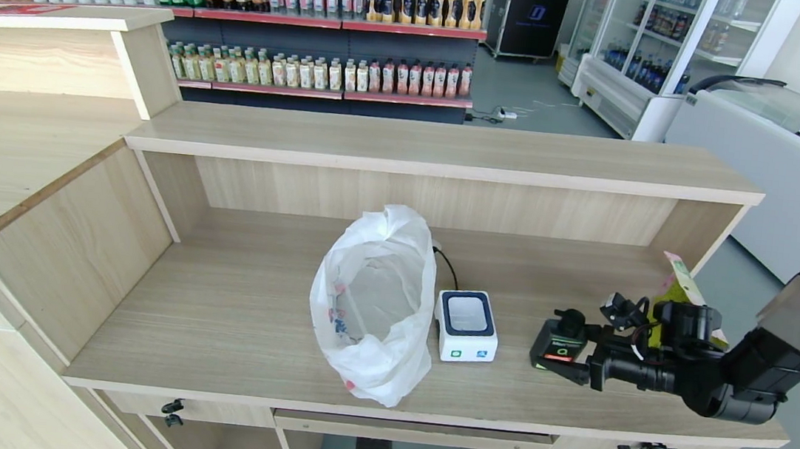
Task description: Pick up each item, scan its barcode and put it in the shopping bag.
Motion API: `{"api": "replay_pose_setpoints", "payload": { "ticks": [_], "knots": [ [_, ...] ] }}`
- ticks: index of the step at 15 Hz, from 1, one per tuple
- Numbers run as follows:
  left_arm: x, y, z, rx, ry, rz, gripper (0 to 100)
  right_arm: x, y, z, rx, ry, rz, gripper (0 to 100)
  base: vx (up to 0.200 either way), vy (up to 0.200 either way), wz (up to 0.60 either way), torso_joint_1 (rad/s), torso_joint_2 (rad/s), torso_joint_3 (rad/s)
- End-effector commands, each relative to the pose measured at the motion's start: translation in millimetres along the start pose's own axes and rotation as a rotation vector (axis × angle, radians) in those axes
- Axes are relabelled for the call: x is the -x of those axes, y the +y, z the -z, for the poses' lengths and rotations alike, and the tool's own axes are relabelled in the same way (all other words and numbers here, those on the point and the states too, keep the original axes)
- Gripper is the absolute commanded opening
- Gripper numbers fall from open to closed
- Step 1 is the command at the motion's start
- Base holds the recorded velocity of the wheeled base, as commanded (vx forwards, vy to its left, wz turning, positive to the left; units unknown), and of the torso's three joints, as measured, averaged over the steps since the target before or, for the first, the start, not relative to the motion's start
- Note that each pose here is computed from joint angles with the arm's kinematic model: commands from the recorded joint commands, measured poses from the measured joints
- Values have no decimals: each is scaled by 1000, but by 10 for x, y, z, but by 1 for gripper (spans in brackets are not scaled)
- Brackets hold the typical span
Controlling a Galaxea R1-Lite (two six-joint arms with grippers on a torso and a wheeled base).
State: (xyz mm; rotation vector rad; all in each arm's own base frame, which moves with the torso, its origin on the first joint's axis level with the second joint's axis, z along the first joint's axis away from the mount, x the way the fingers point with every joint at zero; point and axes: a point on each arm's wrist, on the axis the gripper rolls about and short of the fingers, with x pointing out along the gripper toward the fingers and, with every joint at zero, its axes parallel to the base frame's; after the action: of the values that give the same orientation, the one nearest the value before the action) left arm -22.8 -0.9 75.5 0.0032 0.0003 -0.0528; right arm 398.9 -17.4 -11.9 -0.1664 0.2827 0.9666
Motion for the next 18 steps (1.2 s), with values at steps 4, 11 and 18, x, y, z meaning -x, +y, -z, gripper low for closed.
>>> {"api": "replay_pose_setpoints", "payload": {
  "ticks": [4, 11, 18],
  "knots": [
    [-1, 0, 0, 0, 1, -1, 100, -93, -31, 69, -11, 2, -13, 100, 0, 0, 0, 0, 0, 0],
    [-1, 0, 0, 0, 1, -1, 100, -220, -78, 88, 12, -8, -25, 100, 0, 0, 0, 0, 0, 0],
    [-1, 0, 0, 0, 1, -1, 100, -294, -83, 156, 6, -3, -38, 0, 0, 0, 0, 0, 0, 0]
  ]
}}
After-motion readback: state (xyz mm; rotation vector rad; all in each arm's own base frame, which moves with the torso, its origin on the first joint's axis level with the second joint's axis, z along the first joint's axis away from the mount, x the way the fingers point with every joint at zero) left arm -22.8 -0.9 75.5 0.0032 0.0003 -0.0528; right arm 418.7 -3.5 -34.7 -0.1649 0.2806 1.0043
